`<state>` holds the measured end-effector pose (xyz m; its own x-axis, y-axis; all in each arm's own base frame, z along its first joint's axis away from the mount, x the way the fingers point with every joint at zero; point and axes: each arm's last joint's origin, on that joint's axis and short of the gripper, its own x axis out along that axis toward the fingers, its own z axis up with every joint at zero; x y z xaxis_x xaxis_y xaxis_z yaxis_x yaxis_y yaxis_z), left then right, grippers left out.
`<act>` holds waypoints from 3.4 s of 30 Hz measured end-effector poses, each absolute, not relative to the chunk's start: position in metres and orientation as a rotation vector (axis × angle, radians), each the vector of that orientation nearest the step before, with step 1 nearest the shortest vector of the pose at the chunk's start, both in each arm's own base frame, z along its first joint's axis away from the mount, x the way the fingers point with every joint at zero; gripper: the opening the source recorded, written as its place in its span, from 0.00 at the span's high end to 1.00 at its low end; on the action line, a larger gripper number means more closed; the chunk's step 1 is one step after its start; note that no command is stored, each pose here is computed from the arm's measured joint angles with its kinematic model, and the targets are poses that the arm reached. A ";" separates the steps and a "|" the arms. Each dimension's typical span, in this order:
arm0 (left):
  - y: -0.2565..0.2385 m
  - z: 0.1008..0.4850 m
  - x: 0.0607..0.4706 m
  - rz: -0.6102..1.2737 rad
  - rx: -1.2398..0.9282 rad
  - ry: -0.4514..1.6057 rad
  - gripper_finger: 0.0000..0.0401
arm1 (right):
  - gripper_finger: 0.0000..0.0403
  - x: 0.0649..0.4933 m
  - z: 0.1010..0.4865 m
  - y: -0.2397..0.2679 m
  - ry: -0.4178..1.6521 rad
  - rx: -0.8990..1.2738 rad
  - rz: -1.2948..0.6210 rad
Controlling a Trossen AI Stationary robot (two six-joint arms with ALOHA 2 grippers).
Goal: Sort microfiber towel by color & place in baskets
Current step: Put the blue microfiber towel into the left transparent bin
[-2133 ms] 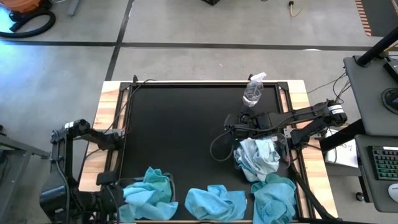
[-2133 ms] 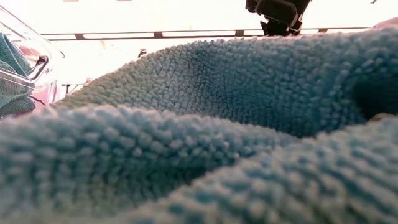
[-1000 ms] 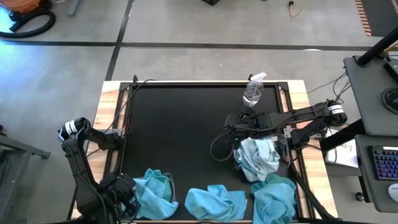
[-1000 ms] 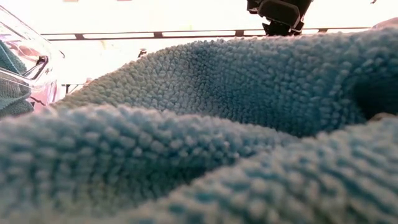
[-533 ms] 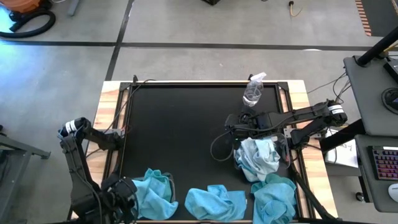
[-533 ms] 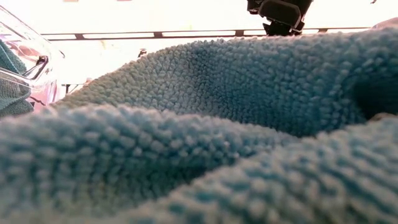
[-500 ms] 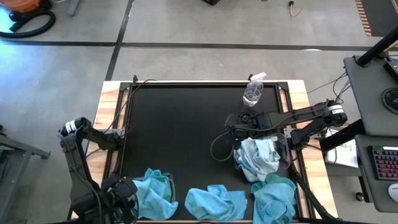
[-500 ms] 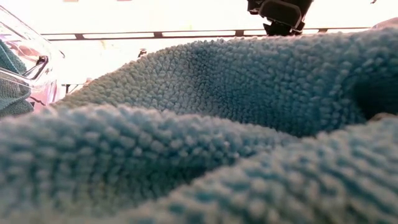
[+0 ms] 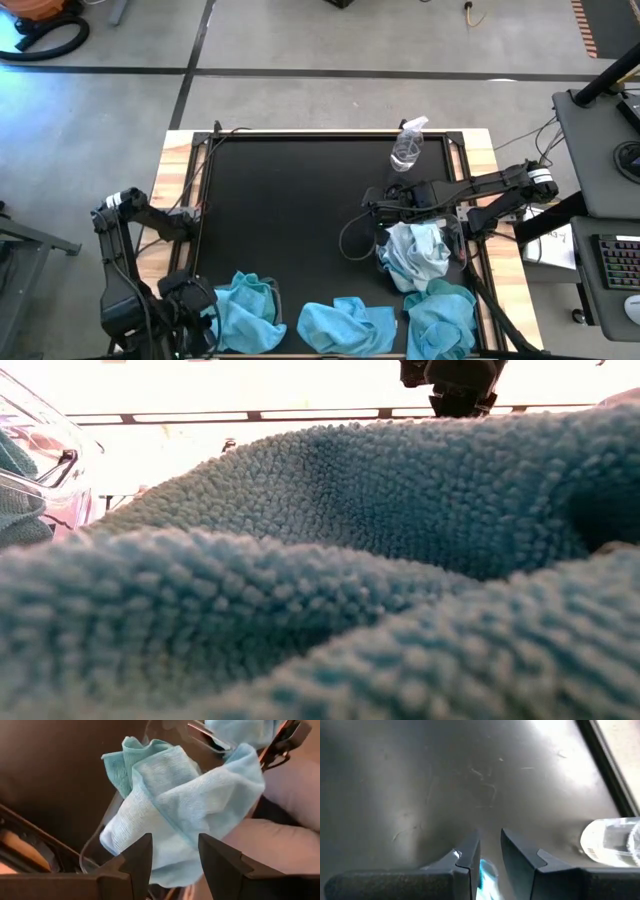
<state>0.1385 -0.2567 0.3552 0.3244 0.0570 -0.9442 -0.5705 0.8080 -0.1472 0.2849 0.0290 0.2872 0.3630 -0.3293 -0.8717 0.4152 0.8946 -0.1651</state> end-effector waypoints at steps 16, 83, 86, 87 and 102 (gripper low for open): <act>-0.239 0.334 0.213 0.528 -0.127 0.743 0.64 | 0.82 0.295 0.292 0.056 1.026 0.310 -0.248; -0.142 0.337 0.279 0.474 0.164 1.121 0.72 | 0.82 0.352 0.177 0.221 1.382 0.448 0.070; -0.142 0.338 0.279 0.474 0.162 1.118 0.72 | 0.82 0.352 0.175 0.218 1.387 0.444 0.064; -0.141 0.338 0.279 0.473 0.162 1.118 0.72 | 0.82 0.352 0.175 0.218 1.388 0.439 0.066; -0.140 0.338 0.276 0.482 0.183 1.138 0.72 | 0.79 0.342 0.149 0.208 1.434 0.447 0.011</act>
<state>0.2761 -0.1399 0.3380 0.3305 0.4572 -0.8257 -0.2744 0.8836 0.3794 0.3419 0.2083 0.1489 0.1516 0.2718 -0.9503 0.2577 0.9173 0.3035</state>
